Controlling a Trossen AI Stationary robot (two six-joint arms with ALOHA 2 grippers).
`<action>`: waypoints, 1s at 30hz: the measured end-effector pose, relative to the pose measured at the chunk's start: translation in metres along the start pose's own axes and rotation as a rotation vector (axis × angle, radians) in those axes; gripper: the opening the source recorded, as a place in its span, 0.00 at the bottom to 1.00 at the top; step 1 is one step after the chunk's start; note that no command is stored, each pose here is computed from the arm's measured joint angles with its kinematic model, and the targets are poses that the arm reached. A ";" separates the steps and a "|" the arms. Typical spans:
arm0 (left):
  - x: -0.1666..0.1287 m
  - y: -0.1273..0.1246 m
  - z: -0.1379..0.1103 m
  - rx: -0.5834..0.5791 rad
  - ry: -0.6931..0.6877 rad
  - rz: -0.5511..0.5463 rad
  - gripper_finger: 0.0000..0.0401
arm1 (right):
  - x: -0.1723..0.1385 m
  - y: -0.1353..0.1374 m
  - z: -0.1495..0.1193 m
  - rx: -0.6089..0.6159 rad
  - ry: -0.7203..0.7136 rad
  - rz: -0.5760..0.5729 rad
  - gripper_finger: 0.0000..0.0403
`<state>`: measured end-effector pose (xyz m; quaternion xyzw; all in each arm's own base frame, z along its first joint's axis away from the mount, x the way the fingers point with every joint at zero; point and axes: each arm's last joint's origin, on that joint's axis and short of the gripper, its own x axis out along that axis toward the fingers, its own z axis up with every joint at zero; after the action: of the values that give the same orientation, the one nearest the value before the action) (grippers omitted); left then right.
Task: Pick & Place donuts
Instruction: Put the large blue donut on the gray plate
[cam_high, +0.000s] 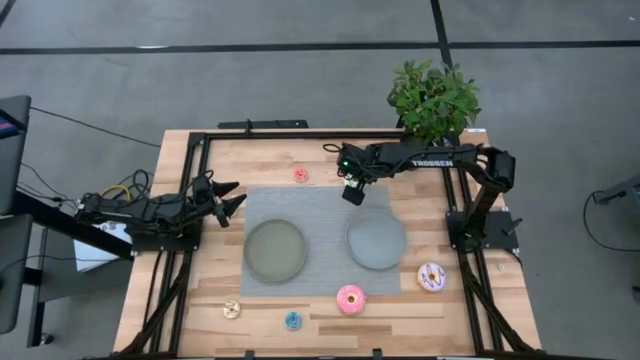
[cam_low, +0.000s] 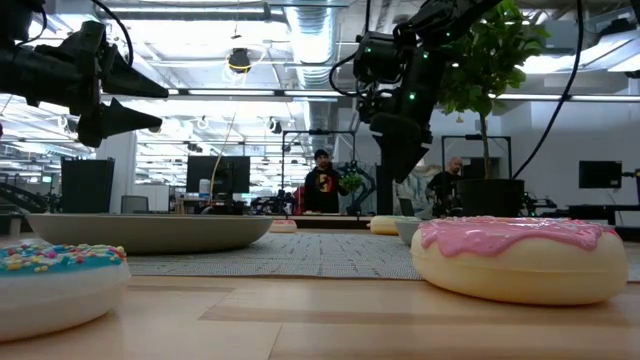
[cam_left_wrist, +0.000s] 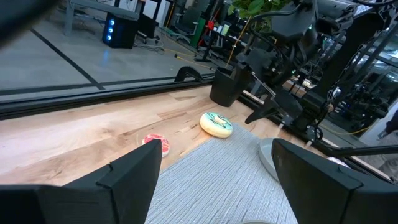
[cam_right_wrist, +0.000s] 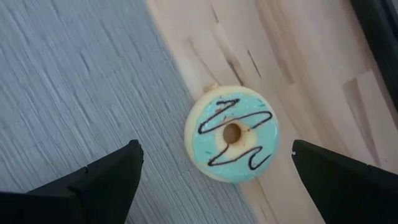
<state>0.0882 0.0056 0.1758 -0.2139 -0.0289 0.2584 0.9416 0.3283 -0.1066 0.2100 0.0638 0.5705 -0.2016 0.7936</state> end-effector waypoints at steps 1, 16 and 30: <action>0.000 0.000 0.000 0.000 0.000 0.000 0.74 | 0.000 0.000 0.000 0.002 0.001 0.000 0.99; 0.000 0.000 0.000 0.000 0.000 -0.001 0.74 | 0.001 -0.006 -0.002 0.056 0.031 0.127 0.98; 0.000 0.000 0.000 -0.010 -0.001 -0.001 0.74 | 0.006 -0.045 -0.003 0.294 0.052 0.135 0.98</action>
<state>0.0882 0.0056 0.1760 -0.2186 -0.0306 0.2580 0.9406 0.3093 -0.1482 0.2089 0.2228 0.5496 -0.2273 0.7724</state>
